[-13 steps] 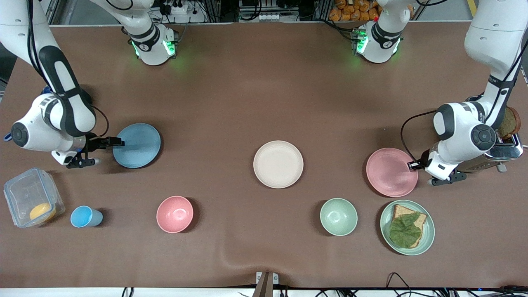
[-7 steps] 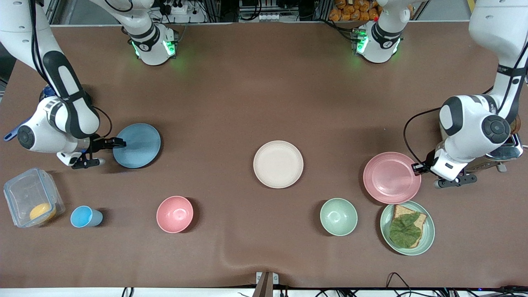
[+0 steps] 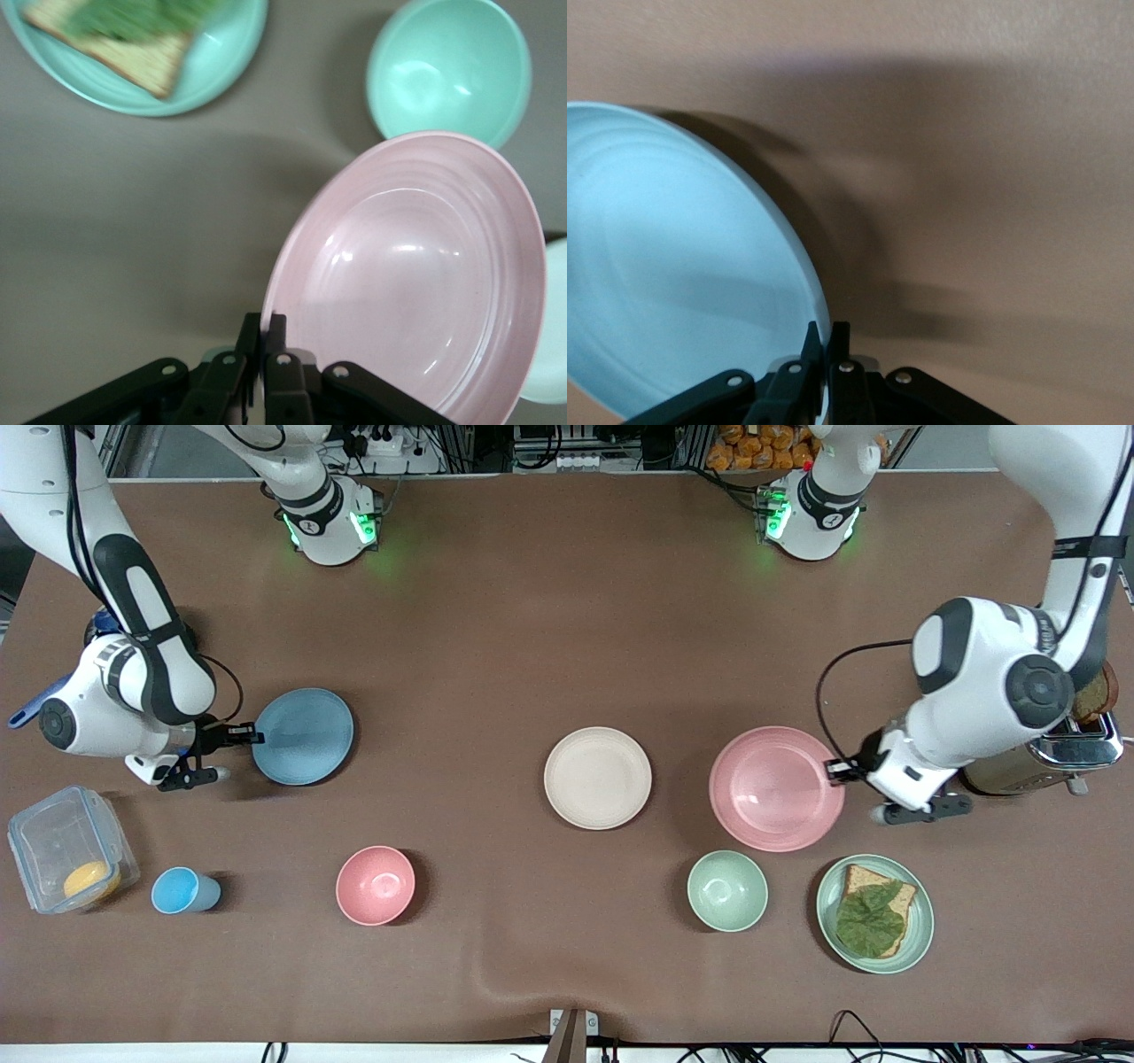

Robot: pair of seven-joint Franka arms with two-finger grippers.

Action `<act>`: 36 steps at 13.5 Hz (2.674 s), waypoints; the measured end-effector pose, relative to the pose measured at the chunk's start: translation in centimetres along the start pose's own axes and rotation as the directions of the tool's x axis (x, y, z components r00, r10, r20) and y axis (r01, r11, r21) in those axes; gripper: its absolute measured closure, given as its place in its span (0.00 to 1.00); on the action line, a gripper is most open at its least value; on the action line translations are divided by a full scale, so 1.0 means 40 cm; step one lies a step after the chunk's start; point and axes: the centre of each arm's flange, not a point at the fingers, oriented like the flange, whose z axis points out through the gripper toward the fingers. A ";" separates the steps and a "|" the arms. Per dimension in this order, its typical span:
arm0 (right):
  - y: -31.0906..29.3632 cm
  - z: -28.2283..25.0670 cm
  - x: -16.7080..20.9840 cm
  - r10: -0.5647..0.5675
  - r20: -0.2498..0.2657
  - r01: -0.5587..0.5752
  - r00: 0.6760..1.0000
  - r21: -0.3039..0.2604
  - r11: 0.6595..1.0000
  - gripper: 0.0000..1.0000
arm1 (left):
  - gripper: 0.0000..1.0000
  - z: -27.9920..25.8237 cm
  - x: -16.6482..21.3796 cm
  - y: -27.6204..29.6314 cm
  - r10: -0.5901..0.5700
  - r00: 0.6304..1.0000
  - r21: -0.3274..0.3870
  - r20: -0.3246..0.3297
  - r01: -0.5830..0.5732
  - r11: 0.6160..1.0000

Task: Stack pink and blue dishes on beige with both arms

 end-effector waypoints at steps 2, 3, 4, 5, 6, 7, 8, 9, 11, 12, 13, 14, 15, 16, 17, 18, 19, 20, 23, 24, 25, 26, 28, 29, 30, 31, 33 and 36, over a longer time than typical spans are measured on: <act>-0.011 -0.035 0.016 -0.012 0.022 0.012 1.000 0.017 1.000 0.96 | 0.95 0.030 -0.048 0.106 -0.048 0.998 -0.019 0.036 0.049 0.999; -0.021 -0.061 0.028 -0.022 0.033 0.021 0.999 0.027 0.999 0.96 | 0.95 0.051 -0.076 0.162 -0.072 0.996 -0.022 0.057 0.073 0.997; -0.034 -0.091 0.042 -0.033 0.045 0.031 0.998 0.036 0.999 0.96 | 0.95 0.074 -0.105 0.216 -0.090 0.993 -0.021 0.075 0.091 0.996; -0.050 -0.121 0.055 -0.038 0.056 0.036 0.998 0.045 0.998 0.96 | 0.95 0.094 -0.134 0.266 -0.107 0.990 -0.016 0.090 0.108 0.994; -0.064 -0.148 0.066 -0.039 0.063 0.036 0.997 0.050 0.998 0.96 | 0.95 0.115 -0.164 0.314 -0.121 0.988 -0.010 0.101 0.122 0.992; -0.076 -0.170 0.076 -0.043 0.066 0.040 0.997 0.052 0.998 0.96 | 0.95 0.139 -0.192 0.360 -0.126 0.986 -0.012 0.107 0.128 0.992; -0.083 -0.185 0.082 -0.044 0.065 0.041 0.997 0.052 0.998 0.96 | 0.95 0.165 -0.215 0.399 -0.125 0.986 -0.018 0.111 0.128 0.992; -0.086 -0.194 0.085 -0.045 0.066 0.042 0.997 0.053 0.998 0.96 | 0.95 0.194 -0.233 0.430 -0.126 0.985 -0.027 0.115 0.130 0.991; -0.091 -0.206 0.088 -0.049 0.067 0.046 0.997 0.055 0.997 0.96 | 0.95 0.251 -0.254 0.474 -0.128 0.985 -0.052 0.118 0.135 0.989; -0.097 -0.210 0.091 -0.053 0.069 0.050 0.996 0.055 0.997 0.96 | 0.95 0.274 -0.257 0.484 -0.122 0.986 -0.063 0.115 0.130 0.990; -0.104 -0.214 0.095 -0.056 0.071 0.052 0.996 0.055 0.997 0.96 | 0.95 0.297 -0.254 0.485 -0.113 0.988 -0.063 0.108 0.121 0.991; -0.112 -0.218 0.098 -0.057 0.070 0.053 0.996 0.055 0.997 0.96 | 0.95 0.320 -0.250 0.479 -0.101 0.990 -0.053 0.101 0.107 0.993; -0.120 -0.223 0.104 -0.059 0.067 0.056 0.996 0.052 0.997 0.96 | 0.95 0.343 -0.247 0.473 -0.089 0.991 -0.039 0.097 0.093 0.995; -0.130 -0.232 0.111 -0.060 0.061 0.057 0.996 0.047 0.997 0.96 | 0.95 0.361 -0.245 0.468 -0.081 0.992 -0.029 0.096 0.084 0.996; -0.139 -0.241 0.117 -0.062 0.059 0.059 0.996 0.044 0.997 0.96 | 0.95 0.372 -0.244 0.465 -0.075 0.993 -0.024 0.095 0.077 0.997; -0.150 -0.251 0.121 -0.065 0.061 0.063 0.996 0.044 0.997 0.96 | 0.95 0.378 -0.243 0.465 -0.071 0.993 -0.024 0.092 0.073 0.997; -0.164 -0.262 0.125 -0.062 0.068 0.059 0.996 0.045 0.997 0.96 | 0.95 0.380 -0.241 0.466 -0.065 0.994 -0.025 0.083 0.068 0.997; -0.179 -0.273 0.131 -0.052 0.073 0.049 0.996 0.044 0.998 0.96 | 0.95 0.379 -0.238 0.467 -0.052 0.997 -0.027 0.064 0.053 0.998; -0.237 -0.301 0.153 -0.029 0.072 0.027 0.997 0.029 0.999 0.96 | 0.95 0.384 -0.231 0.471 -0.027 0.999 -0.034 0.028 0.028 0.999; -0.256 -0.306 0.159 -0.025 0.073 0.023 0.997 0.024 0.999 0.96 | 0.95 0.391 -0.230 0.472 -0.023 0.999 -0.039 0.023 0.024 0.999; -0.267 -0.310 0.163 -0.024 0.072 0.023 0.997 0.021 1.000 0.96 | 0.95 0.398 -0.229 0.472 -0.024 0.999 -0.044 0.022 0.025 0.999; -0.276 -0.312 0.166 -0.024 0.070 0.023 0.997 0.018 1.000 0.96 | 0.95 0.403 -0.227 0.473 -0.025 1.000 -0.052 0.019 0.026 0.998; -0.292 -0.316 0.170 -0.020 0.071 0.019 0.997 0.015 1.000 0.96 | 0.95 0.408 -0.224 0.475 -0.026 1.000 -0.066 0.011 0.027 0.997; -0.303 -0.318 0.172 -0.021 0.074 0.019 0.997 0.017 1.000 0.96 | 0.95 0.407 -0.222 0.477 -0.026 1.000 -0.072 0.006 0.026 0.997; -0.315 -0.320 0.175 -0.021 0.072 0.019 0.997 0.025 1.000 0.96 | 0.95 0.404 -0.221 0.478 -0.025 1.000 -0.079 -0.001 0.025 0.997; -0.331 -0.322 0.179 -0.022 0.067 0.020 0.997 0.040 0.999 0.96 | 0.95 0.403 -0.219 0.480 -0.025 1.000 -0.085 -0.005 0.024 0.996; -0.360 -0.321 0.186 -0.016 0.063 0.012 0.998 0.056 0.998 0.96 | 0.95 0.405 -0.217 0.481 -0.025 1.000 -0.094 -0.012 0.024 0.995; -0.386 -0.316 0.190 -0.009 0.068 0.005 0.998 0.054 0.999 0.96 | 0.95 0.417 -0.217 0.481 -0.026 1.000 -0.100 -0.010 0.025 0.995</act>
